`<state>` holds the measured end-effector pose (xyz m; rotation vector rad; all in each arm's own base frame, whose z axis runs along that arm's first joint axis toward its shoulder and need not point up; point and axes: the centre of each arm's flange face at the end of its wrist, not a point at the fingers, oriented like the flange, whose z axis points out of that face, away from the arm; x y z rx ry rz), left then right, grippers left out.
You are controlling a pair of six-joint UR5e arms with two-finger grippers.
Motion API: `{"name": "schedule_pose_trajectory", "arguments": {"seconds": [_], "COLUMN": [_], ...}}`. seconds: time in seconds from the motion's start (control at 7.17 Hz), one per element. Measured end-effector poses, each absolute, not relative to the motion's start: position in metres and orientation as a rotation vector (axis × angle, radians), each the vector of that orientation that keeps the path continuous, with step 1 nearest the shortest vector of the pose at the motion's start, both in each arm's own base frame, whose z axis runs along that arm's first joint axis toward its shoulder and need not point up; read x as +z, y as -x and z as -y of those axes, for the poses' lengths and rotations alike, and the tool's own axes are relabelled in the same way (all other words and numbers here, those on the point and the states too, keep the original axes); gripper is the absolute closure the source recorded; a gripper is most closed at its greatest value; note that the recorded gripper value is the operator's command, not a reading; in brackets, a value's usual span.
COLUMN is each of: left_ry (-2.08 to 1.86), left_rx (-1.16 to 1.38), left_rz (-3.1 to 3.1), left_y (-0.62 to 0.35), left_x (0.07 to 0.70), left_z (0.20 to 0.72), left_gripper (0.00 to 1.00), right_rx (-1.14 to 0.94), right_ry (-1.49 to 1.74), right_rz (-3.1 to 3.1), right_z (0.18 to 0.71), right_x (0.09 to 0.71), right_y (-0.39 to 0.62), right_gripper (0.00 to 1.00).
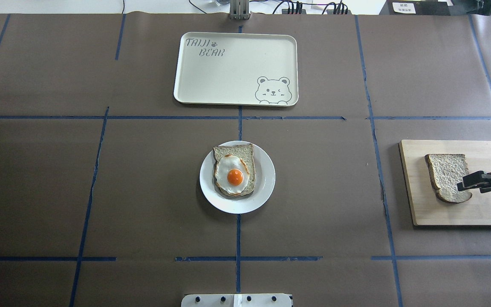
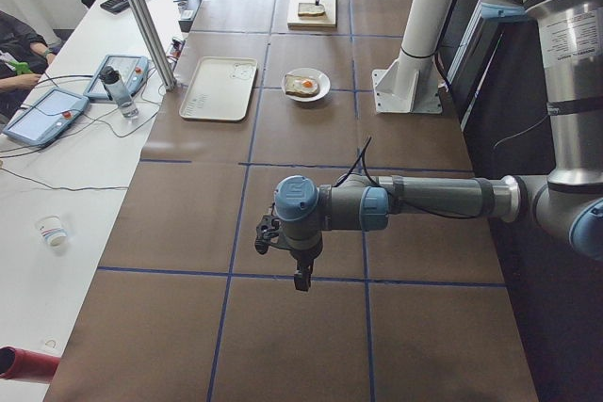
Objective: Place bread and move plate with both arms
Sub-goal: 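Lower the right gripper onto the bread slice on the bamboo board and grasp it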
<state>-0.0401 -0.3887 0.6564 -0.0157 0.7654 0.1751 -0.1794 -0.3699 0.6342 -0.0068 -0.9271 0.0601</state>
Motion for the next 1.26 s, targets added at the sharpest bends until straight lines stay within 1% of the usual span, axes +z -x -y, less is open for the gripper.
{"name": "schedule_pose_trajectory", "arguments": {"seconds": [0.14,0.28,0.42,0.56,0.7,0.84,0.98,1.26], "left_ry": [0.017,0.017,0.016,0.016,0.016,0.016,0.016,0.016], "left_rx": [0.175,0.175,0.175,0.175,0.175,0.175,0.175,0.175], "left_rz": [-0.765,-0.764,-0.764,-0.764,-0.764,-0.764,-0.764,-0.764], "left_y": [0.0402,0.0402,0.0402,0.0402,0.0402,0.0402,0.0402,0.0402], "left_x": [0.6569,0.6569,0.6567,0.6565,0.6566,0.6566,0.6566,0.6566], "left_z": [0.3884,0.3885,0.3886,0.3886,0.3885,0.3884,0.3884,0.3884], "left_gripper": [0.0,0.0,0.0,0.0,0.0,0.0,0.0,0.0], "right_rx": [0.058,0.057,0.056,0.057,0.062,0.066,0.065,0.057], "right_ry": [0.01,0.01,0.009,0.006,-0.001,-0.01,-0.017,-0.024], "right_rz": [0.928,0.929,0.929,0.927,0.919,0.909,0.903,0.899], "right_z": [0.3698,0.3702,0.3704,0.3707,0.371,0.3709,0.3706,0.3699], "right_x": [0.6336,0.6328,0.6322,0.6323,0.6335,0.6351,0.6361,0.6356], "right_y": [0.1819,0.1832,0.1839,0.184,0.1833,0.1824,0.1824,0.1838], "right_gripper": [0.35,0.4,0.52,0.75,0.88,0.97,1.0,1.0]}}
